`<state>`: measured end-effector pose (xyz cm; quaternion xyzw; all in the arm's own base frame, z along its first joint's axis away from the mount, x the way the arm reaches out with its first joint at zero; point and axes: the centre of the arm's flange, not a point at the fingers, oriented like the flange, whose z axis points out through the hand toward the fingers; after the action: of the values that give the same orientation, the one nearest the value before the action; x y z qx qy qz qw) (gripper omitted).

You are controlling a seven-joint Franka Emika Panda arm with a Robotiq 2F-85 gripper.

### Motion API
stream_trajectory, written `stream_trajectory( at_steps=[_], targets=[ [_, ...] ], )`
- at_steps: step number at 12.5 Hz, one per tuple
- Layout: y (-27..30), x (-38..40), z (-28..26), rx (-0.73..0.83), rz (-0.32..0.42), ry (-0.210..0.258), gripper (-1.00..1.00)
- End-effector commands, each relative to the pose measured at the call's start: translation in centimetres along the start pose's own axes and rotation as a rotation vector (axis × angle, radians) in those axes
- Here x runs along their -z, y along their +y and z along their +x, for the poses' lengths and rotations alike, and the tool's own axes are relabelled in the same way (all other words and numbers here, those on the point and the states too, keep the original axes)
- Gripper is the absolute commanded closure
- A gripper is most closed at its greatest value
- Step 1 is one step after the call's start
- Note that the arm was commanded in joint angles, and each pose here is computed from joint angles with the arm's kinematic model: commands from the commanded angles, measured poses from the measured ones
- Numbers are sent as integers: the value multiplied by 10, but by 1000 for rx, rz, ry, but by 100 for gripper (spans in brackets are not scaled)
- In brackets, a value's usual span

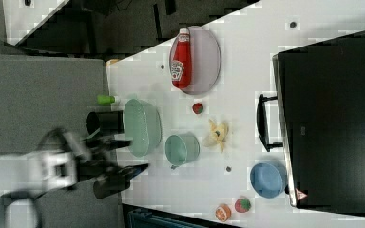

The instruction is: Pick banana from table and place on oven.

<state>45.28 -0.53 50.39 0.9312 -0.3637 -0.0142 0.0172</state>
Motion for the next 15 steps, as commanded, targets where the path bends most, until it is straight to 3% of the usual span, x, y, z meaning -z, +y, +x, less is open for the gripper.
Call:
stream_trajectory(
  at_steps=[1,8,11,15],
  targets=[
    [-10,-60,9,-49,-25,-17,-100],
    [-41,-207,20,-18,-47,-53,-100],
    [-53,-255,14,1,-27,-43,-100],
    [-57,-303,3,-106,-36,-60,-100]
  ],
)
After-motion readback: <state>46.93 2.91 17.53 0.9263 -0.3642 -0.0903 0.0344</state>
